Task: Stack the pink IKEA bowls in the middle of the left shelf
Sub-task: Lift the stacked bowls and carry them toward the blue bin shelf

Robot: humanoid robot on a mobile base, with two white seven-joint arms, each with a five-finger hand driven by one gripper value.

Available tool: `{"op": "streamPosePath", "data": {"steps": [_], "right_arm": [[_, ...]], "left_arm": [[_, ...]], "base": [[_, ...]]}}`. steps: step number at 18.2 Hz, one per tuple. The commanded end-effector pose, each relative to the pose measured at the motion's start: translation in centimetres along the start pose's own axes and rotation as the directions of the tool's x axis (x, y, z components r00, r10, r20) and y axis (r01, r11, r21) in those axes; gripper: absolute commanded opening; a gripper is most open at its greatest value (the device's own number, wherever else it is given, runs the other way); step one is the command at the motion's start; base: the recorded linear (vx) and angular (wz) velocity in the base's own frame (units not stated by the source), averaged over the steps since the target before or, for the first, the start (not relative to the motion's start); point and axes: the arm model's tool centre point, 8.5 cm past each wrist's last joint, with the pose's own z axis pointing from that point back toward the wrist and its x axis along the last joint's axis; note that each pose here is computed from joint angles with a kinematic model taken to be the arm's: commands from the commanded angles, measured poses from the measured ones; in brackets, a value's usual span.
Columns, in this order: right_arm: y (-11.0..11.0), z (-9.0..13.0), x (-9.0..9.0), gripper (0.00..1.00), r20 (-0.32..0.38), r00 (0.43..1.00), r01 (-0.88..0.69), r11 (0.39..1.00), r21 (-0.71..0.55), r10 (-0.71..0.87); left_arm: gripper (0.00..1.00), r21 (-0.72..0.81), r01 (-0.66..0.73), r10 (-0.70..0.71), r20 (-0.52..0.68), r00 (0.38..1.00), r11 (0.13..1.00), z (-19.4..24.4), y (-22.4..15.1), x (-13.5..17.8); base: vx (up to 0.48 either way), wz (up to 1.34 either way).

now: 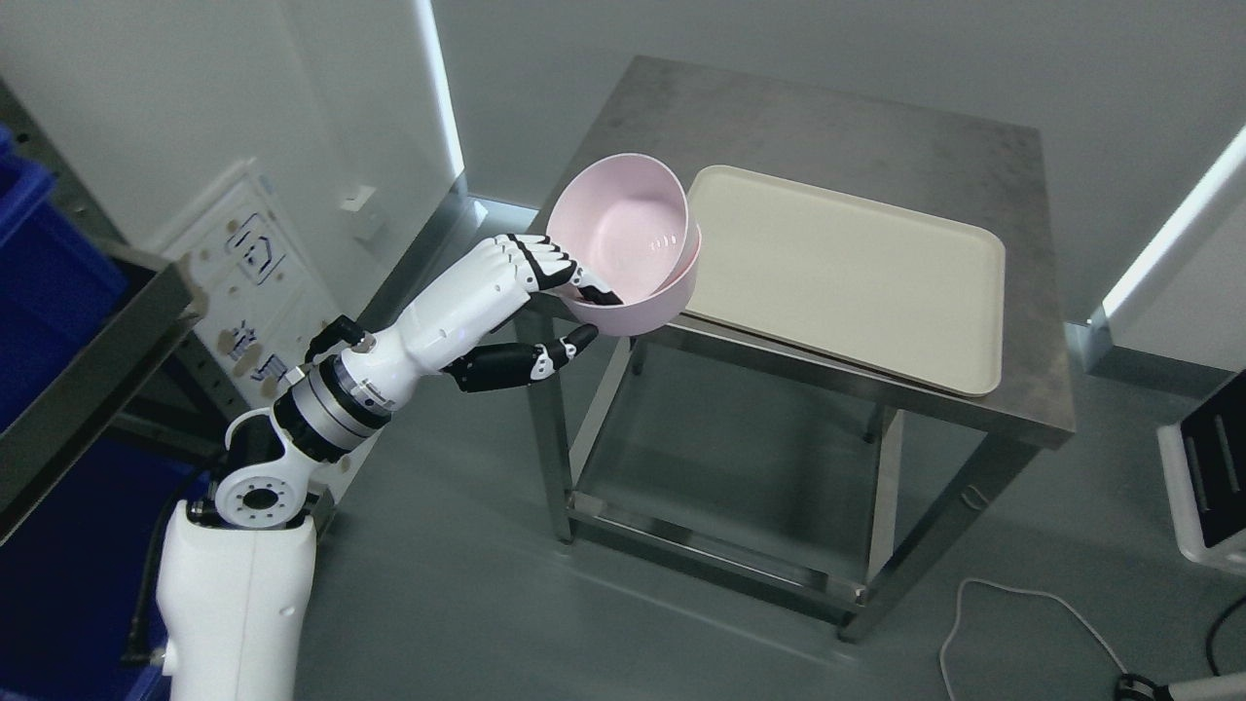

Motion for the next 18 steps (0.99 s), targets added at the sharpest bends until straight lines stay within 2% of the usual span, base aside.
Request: {"op": "streamPosePath", "data": {"steps": [1, 10, 18], "right_arm": [[-1.1, 0.0, 1.1, 1.0, 0.033, 0.999, 0.011, 1.0, -0.017, -0.011], [-1.1, 0.0, 1.1, 1.0, 0.033, 0.999, 0.011, 1.0, -0.017, -0.011], [-1.1, 0.0, 1.1, 1.0, 0.033, 0.999, 0.011, 1.0, -0.017, -0.011]], "left_arm": [[0.05, 0.042, 0.054, -0.052, -0.063, 0.997, 0.998, 3.1, 2.1, -0.4], [0.05, 0.117, 0.146, -0.14, -0.058, 0.989, 0.982, 3.0, 6.0, 0.2], [0.05, 0.179, 0.228, -0.199, -0.167, 0.966, 0.957, 6.7, 9.8, -1.1]], "base": [[-0.226, 0.64], [-0.246, 0.72], [-0.177, 0.82]]}}
